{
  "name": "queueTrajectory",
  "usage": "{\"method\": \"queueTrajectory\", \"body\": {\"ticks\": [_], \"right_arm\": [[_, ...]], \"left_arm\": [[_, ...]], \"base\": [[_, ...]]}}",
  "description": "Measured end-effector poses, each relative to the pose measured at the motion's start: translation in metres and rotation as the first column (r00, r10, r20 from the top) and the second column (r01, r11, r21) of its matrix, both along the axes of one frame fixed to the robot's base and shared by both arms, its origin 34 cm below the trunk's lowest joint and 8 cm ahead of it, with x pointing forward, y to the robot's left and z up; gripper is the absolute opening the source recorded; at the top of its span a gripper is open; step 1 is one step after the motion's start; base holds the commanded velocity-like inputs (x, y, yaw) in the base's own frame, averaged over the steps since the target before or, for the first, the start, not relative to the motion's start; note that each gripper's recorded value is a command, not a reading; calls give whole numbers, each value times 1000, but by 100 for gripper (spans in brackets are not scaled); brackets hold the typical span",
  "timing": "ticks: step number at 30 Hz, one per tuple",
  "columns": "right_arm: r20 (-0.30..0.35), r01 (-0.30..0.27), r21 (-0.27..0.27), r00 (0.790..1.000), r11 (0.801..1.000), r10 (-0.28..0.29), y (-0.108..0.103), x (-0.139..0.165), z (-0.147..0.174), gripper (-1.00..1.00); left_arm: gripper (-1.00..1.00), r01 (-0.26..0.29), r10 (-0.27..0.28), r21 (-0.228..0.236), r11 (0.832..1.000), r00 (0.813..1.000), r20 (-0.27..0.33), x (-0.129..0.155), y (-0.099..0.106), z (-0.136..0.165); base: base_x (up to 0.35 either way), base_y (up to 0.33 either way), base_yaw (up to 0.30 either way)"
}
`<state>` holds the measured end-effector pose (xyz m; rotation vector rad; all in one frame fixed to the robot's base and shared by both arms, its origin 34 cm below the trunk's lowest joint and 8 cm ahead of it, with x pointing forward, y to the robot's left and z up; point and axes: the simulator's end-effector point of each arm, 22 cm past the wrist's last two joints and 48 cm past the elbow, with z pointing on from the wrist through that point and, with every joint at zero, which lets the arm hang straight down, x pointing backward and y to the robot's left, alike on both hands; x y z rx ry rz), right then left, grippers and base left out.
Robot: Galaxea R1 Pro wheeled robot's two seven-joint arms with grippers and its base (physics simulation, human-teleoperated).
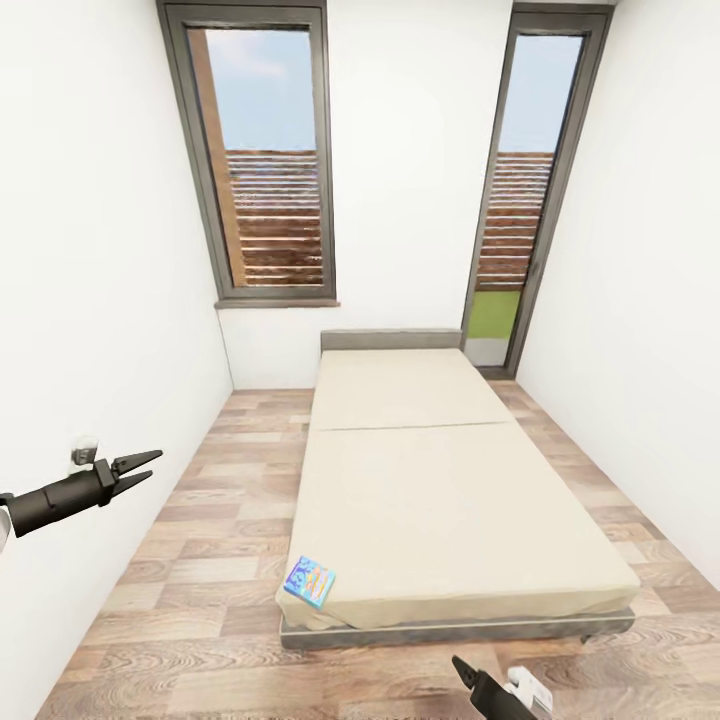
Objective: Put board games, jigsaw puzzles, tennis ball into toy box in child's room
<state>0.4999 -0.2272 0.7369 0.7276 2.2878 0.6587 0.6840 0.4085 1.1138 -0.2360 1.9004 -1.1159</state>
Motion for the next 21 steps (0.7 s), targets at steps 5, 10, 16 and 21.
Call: {"method": "queueTrajectory", "body": {"ticks": [5,10,16,21], "right_arm": [[-5,0,-1,1000,1000,0,0,-2,-2,100],[-10,5,-3,1000,1000,-5,0,-2,-4,100],[-10,-2,41,1000,999,2,19,14,4,100],[28,-37,110,999,993,34,56,61,34,100]], "left_arm": [[100,-1,1,1,1000,1000,-6,1,0,-3],[100,-1,1,2,1000,1000,-8,1,1,-4],[100,-3,3,5,1000,1000,-12,1,1,-6],[100,-2,2,5,1000,1000,-11,1,1,-5]], "base": [[0,0,0],[0,0,0],[0,0,0],[0,0,0]]}}
